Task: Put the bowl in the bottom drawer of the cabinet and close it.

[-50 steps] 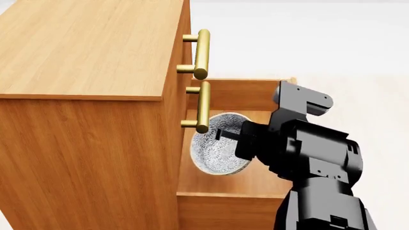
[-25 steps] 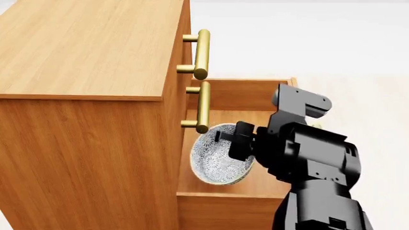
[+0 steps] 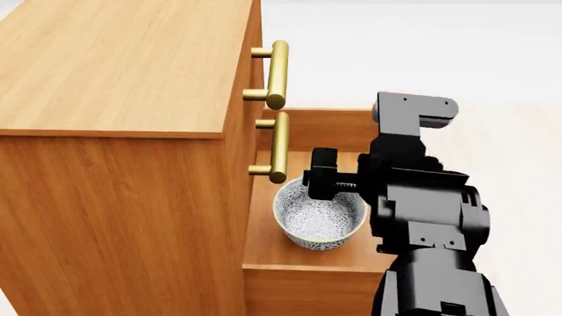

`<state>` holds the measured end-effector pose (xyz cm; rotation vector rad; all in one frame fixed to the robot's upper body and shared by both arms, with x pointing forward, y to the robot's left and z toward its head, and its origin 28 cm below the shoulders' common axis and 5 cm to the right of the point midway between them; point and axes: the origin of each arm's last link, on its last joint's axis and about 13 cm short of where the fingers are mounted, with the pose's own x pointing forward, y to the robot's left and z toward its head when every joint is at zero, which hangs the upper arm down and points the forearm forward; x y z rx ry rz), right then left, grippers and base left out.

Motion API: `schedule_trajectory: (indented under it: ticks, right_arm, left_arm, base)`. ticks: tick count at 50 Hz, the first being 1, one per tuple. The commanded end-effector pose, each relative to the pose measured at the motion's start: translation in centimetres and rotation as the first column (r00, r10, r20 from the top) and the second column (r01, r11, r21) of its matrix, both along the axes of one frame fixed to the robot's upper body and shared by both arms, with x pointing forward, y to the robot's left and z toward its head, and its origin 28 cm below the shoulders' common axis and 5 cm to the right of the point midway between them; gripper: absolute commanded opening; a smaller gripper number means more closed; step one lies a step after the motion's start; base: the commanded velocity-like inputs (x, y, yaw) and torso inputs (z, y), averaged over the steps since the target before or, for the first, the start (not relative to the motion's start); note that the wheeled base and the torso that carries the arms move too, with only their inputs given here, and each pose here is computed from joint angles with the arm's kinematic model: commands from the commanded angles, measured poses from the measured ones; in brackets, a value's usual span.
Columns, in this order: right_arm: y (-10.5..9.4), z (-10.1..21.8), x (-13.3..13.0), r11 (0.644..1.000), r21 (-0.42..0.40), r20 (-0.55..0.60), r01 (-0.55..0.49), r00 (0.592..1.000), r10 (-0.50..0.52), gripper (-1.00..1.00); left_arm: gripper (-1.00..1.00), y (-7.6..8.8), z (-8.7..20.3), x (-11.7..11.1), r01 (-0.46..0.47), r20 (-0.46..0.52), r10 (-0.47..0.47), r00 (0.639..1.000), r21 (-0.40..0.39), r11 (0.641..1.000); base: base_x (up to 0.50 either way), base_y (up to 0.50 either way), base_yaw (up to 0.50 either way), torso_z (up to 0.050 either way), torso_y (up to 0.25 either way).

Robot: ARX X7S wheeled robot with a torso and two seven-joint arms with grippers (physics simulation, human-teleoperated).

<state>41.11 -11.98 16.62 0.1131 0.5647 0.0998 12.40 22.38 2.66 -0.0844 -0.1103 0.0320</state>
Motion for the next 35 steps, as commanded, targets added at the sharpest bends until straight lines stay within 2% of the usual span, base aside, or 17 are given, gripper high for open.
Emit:
schedule_trajectory:
  ticks: [1, 11, 16, 25, 35]
  right_arm:
    - [-0.5, 1.9, -0.1, 0.998, -0.07, 0.092, 0.001, 0.996, 0.005, 1.0]
    - [-1.7, 4.6, -1.0, 0.993, -0.11, 0.189, 0.029, 0.982, -0.008, 1.0]
    - [-2.7, 6.1, -1.7, 0.989, -0.12, 0.258, 0.084, 0.965, -0.051, 1.0]
    - [-4.2, 8.2, -2.9, 0.982, -0.121, 0.329, 0.147, 0.939, -0.1, 1.0]
    - [-6.2, 8.9, -3.9, 0.969, -0.108, 0.363, 0.221, 0.916, -0.169, 1.0]
  left_arm:
    - [1.0, 0.0, -0.1, 0.0, 0.0, 0.0, 0.0, 1.0, 0.001, 1.0]
    - [1.0, 0.0, -0.1, 0.0, 0.0, 0.0, 0.0, 1.0, 0.002, 1.0]
    - [1.0, 0.0, 0.0, 0.0, 0.0, 0.001, 0.0, 1.0, 0.004, 1.0]
    - [1.0, 0.0, -0.1, 0.0, 0.001, 0.001, -0.001, 1.0, 0.004, 1.0]
    - [1.0, 0.0, 0.0, -0.1, 0.002, 0.001, -0.002, 1.0, 0.003, 1.0]
  base:
    - [0.0, 0.0, 0.0, 0.0, 0.0]
    - [0.0, 0.0, 0.0, 0.0, 0.0]
    - [0.0, 0.0, 0.0, 0.0, 0.0]
    - [0.0, 0.0, 0.0, 0.0, 0.0]
    - [0.0, 0.0, 0.0, 0.0, 0.0]
